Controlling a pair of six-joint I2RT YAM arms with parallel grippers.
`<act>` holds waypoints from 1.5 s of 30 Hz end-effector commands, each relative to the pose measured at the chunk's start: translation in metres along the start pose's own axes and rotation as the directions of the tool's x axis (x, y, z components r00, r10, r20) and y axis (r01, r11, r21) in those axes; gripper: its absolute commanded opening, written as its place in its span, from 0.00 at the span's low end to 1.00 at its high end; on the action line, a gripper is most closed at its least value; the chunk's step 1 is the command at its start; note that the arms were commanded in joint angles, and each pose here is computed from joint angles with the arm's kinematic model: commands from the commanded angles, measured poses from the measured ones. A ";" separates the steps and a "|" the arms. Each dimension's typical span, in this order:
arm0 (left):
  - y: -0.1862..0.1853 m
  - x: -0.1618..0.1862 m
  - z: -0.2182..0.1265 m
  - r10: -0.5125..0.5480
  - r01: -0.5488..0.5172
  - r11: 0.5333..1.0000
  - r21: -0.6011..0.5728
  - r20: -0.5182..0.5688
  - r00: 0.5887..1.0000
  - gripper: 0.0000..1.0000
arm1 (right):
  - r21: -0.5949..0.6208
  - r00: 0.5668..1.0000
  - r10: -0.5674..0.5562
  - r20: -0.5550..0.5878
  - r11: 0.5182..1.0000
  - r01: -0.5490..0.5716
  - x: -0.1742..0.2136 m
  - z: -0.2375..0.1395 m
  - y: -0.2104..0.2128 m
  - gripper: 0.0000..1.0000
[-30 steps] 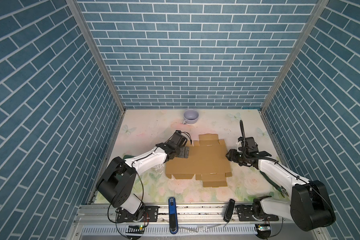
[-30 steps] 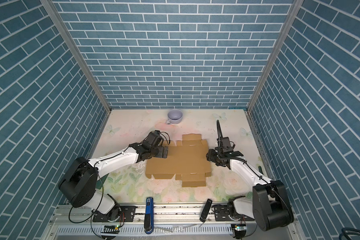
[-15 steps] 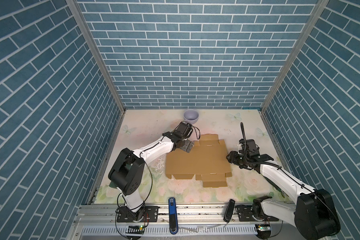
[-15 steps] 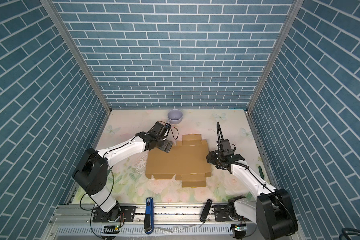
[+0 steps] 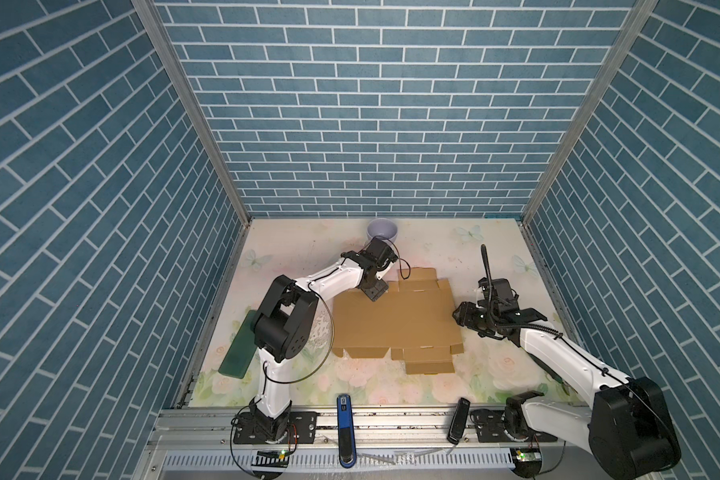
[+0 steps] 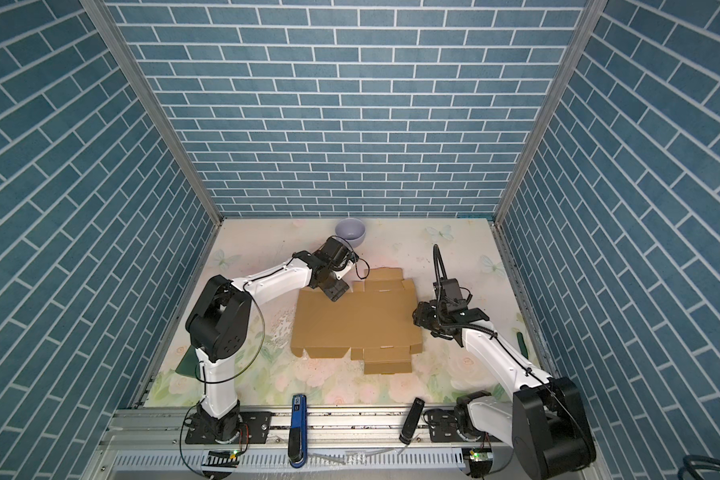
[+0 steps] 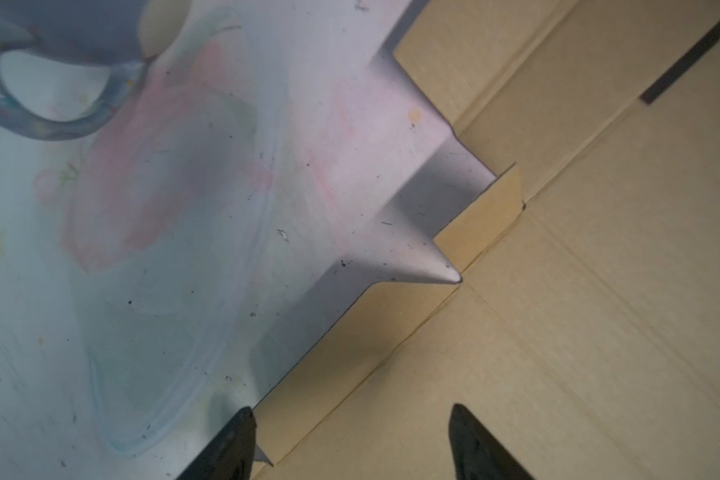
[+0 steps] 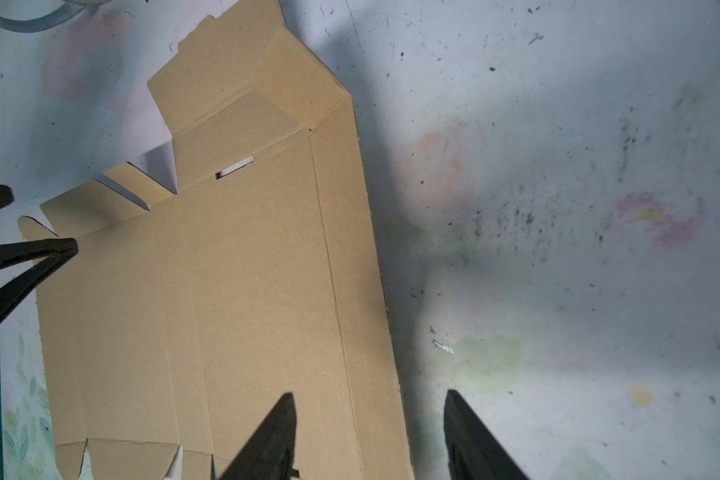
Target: Fold the paper box
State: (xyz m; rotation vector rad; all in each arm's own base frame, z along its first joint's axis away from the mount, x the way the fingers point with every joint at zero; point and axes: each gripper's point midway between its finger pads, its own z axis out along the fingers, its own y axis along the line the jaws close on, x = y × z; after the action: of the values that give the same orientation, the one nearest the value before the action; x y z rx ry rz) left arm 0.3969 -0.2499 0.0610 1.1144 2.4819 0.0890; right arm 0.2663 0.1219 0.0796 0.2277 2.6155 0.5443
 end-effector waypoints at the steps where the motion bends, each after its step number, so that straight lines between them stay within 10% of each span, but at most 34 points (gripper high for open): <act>1: 0.000 0.002 0.006 0.053 -0.052 0.998 0.018 -0.039 0.998 0.66 | 0.009 1.000 0.011 0.005 1.000 -0.011 0.004 0.000 -0.003 0.57; 20: -0.004 0.004 0.035 0.105 -0.100 0.993 0.056 -0.089 0.991 0.65 | -0.001 1.000 -0.008 0.008 1.000 0.008 -0.002 0.003 0.001 0.57; 45: 0.002 0.012 0.033 0.049 -0.047 0.999 0.020 -0.093 0.994 0.26 | 0.010 0.999 -0.021 0.039 1.000 0.020 -0.010 -0.004 0.003 0.57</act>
State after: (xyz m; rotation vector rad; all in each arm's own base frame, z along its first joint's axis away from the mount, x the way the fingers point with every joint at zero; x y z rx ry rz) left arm 0.4084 -0.2509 0.0317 1.2178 2.5157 0.1220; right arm 0.2691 0.1216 0.0769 0.2259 2.6096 0.5357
